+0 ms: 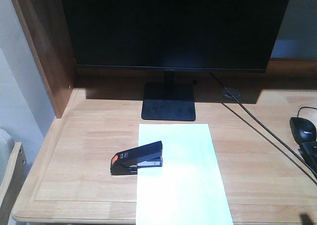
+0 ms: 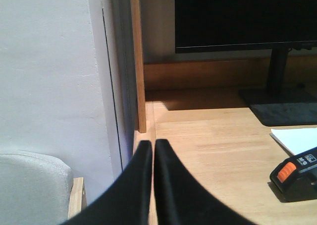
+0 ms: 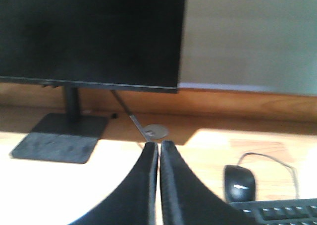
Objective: Grab stapler and paper to desk for stapling
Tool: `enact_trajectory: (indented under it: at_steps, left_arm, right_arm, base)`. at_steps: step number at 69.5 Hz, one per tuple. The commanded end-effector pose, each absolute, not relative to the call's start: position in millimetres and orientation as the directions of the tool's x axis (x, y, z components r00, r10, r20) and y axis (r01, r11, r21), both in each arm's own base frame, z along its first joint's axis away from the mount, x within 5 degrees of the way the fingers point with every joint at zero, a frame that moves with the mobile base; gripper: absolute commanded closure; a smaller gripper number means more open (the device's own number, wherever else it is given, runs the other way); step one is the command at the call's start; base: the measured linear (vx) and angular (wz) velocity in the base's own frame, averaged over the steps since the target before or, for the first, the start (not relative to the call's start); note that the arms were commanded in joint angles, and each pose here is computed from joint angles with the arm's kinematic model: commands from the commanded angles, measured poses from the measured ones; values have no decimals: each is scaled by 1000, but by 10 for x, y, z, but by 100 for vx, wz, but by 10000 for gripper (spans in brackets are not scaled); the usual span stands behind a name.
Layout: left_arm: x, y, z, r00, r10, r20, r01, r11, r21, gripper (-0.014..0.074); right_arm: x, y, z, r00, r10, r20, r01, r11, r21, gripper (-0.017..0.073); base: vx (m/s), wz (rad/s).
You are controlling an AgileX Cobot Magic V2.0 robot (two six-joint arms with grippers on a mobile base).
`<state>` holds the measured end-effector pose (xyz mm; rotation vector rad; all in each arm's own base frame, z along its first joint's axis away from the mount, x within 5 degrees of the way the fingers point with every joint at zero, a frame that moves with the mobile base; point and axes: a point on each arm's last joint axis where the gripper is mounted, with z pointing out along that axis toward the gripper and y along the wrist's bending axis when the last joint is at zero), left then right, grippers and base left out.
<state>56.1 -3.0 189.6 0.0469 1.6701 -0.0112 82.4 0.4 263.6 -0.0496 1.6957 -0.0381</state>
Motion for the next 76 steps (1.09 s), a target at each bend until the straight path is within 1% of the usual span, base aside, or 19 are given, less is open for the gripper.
enact_trajectory:
  at_steps: [1,23,35,76]
  left_arm:
    - [557,-19,1946,-15,2,-1000,23,1000,2,600]
    - [557,-19,1946,-15,2,-1000,23,1000,2,600]
    - [558,-19,1945,-16,2,-1000,23,1000,2,600]
    - [558,-19,1945,-16,2,-1000,23,1000,2,600]
  right_arm:
    - [787,-14,2659,-42,-69,-997,15,997,-69,569]
    - [617,-15,2007,15,-60,-998,25,998,-60,569]
    - [564,-12,2006,40,-82,-996,25,996,-81,569]
    - [562,-11,2007,42,-79,-996,25,997,-78,569]
  base:
    - [0,0]
    - [0,0]
    - [0,0]
    - [0,0]
